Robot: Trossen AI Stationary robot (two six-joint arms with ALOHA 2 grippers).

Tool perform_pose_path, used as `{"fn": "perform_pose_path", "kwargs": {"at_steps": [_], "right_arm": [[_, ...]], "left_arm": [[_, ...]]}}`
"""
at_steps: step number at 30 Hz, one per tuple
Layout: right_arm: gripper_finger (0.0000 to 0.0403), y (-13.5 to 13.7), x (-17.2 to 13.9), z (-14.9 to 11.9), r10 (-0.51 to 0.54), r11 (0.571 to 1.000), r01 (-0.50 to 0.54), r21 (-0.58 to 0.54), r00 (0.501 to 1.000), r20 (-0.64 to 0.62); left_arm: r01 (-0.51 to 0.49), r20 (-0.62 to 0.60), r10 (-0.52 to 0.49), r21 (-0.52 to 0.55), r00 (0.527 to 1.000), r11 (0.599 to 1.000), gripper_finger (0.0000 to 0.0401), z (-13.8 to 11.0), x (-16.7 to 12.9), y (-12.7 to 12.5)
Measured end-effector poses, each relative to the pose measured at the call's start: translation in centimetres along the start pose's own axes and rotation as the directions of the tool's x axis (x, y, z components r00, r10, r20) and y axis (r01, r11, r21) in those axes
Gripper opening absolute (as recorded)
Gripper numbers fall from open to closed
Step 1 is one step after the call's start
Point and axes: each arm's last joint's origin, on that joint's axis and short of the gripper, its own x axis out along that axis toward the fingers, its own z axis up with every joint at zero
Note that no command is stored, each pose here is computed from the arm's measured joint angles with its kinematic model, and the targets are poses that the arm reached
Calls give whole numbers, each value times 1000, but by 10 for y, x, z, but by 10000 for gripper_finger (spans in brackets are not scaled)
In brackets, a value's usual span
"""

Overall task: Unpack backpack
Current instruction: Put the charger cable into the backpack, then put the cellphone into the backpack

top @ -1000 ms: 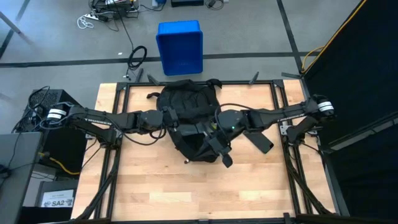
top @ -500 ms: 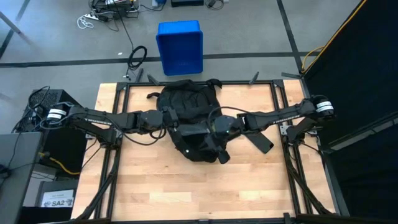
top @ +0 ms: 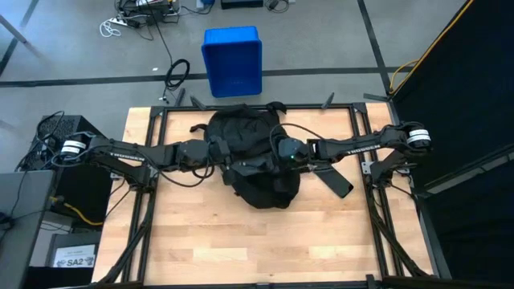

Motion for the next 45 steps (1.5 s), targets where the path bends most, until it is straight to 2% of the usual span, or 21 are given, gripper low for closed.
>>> {"fn": "perform_pose_path", "kwargs": {"at_steps": [5, 12, 15, 22, 26, 30, 32, 34, 37, 39, 41, 42, 44, 45], "right_arm": [[0, -20, 2, -6, -126, 986, 120, 115, 990, 54], [14, -25, 1, -7, -94, 985, 83, 151, 993, 66], [46, -20, 2, -7, -45, 990, 35, 134, 996, 74], [162, -3, 2, -2, 3, 997, -10, 77, 995, 99], [213, 9, -3, 4, 32, 999, -36, 25, 991, 133], [235, 19, -23, 19, 56, 998, -55, -10, 981, 183], [236, 25, -37, 27, 117, 993, -109, -45, 967, 225], [232, 32, -54, 35, 209, 977, -192, -88, 939, 274], [216, 40, -83, 49, 324, 945, -286, -157, 870, 372], [205, 42, -100, 54, 343, 939, -295, -176, 845, 412], [194, 41, -115, 58, 278, 960, -234, -152, 853, 442], [189, 39, -121, 58, 200, 980, -169, -109, 870, 451], [179, 33, -133, 57, -24, 1000, 23, 5, 902, 430], [174, 30, -137, 54, -155, 988, 144, 56, 911, 382]], "left_arm": [[62, 22, -62, -15, 998, 998, 0, 2, 0, -2], [69, 9, -69, -27, 998, 997, 0, 1, 0, -2], [81, 4, -81, -25, 997, 996, 0, 0, 0, -3], [83, -7, -83, -22, 997, 996, 0, -1, 0, -3], [82, -9, -83, -21, 997, 996, 0, -1, 0, -3], [81, -14, -81, -20, 997, 997, 0, -2, 0, -3], [80, -19, -80, -19, 997, 997, 0, -2, -1, -3], [78, -23, -79, -16, 997, 997, 0, -2, -1, -2], [78, -41, -79, -11, 996, 997, 0, -4, -1, -3], [78, -42, -78, -10, 996, 997, 0, -4, 0, -3], [77, -37, -78, -10, 996, 997, 0, -3, -1, -3], [77, -38, -78, -10, 996, 997, 0, -3, -1, -3], [77, -39, -78, -10, 996, 997, 0, -4, -1, -3], [77, -39, -78, -10, 996, 997, 0, -4, -1, -3]]}}
